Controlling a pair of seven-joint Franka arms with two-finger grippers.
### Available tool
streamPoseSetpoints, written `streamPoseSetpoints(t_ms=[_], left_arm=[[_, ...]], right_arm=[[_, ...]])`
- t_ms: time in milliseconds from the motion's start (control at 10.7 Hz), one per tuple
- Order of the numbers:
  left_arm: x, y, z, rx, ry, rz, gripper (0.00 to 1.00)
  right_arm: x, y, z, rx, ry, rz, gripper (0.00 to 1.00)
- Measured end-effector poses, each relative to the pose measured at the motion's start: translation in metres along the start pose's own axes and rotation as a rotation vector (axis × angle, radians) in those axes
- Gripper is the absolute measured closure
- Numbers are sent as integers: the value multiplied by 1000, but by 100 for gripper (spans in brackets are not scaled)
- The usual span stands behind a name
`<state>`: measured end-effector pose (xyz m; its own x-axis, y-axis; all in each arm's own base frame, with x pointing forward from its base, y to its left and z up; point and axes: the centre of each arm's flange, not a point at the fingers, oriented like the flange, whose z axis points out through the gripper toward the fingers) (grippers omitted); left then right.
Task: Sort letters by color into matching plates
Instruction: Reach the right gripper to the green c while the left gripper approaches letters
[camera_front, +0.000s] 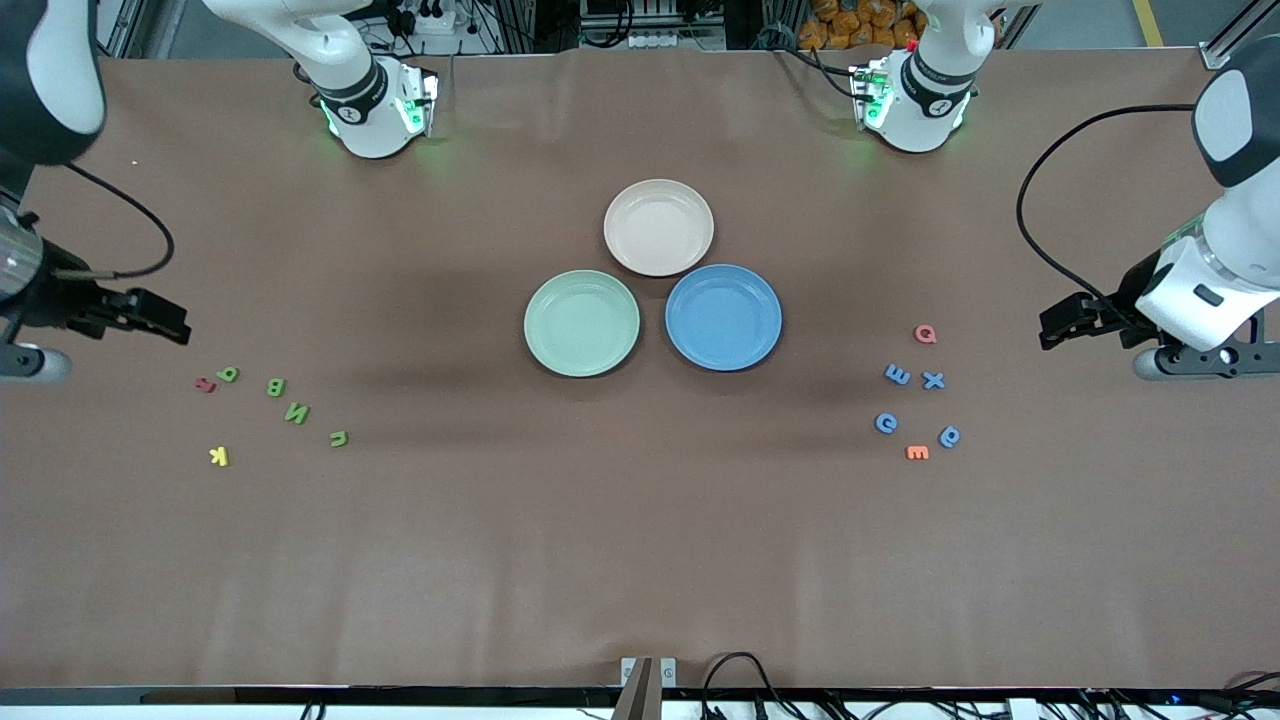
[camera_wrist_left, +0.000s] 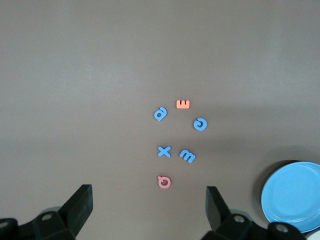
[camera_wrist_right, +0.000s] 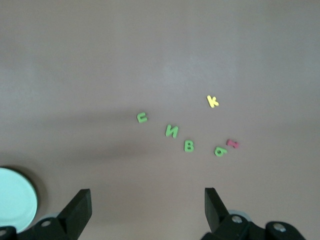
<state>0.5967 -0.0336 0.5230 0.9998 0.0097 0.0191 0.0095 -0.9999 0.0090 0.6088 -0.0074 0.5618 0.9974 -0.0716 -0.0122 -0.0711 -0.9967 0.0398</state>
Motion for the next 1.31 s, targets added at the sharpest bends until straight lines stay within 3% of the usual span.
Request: streamPoseSetpoints(t_ms=[280,466,746,1306], left_arm=[[6,-2,18,-3,-22,-2,0],[7,-2,21,-4,-25,-1,0],[7,-6,22,-4,-27,13,0],[5,-8,31,-4,-46,52,0]], right_arm=[[16,-9,54,89,45,25,0],[17,-14,89,115,26,38,0],[18,-29,134,109,-26,25,0],[7,-34,187,100,-40,28,0]])
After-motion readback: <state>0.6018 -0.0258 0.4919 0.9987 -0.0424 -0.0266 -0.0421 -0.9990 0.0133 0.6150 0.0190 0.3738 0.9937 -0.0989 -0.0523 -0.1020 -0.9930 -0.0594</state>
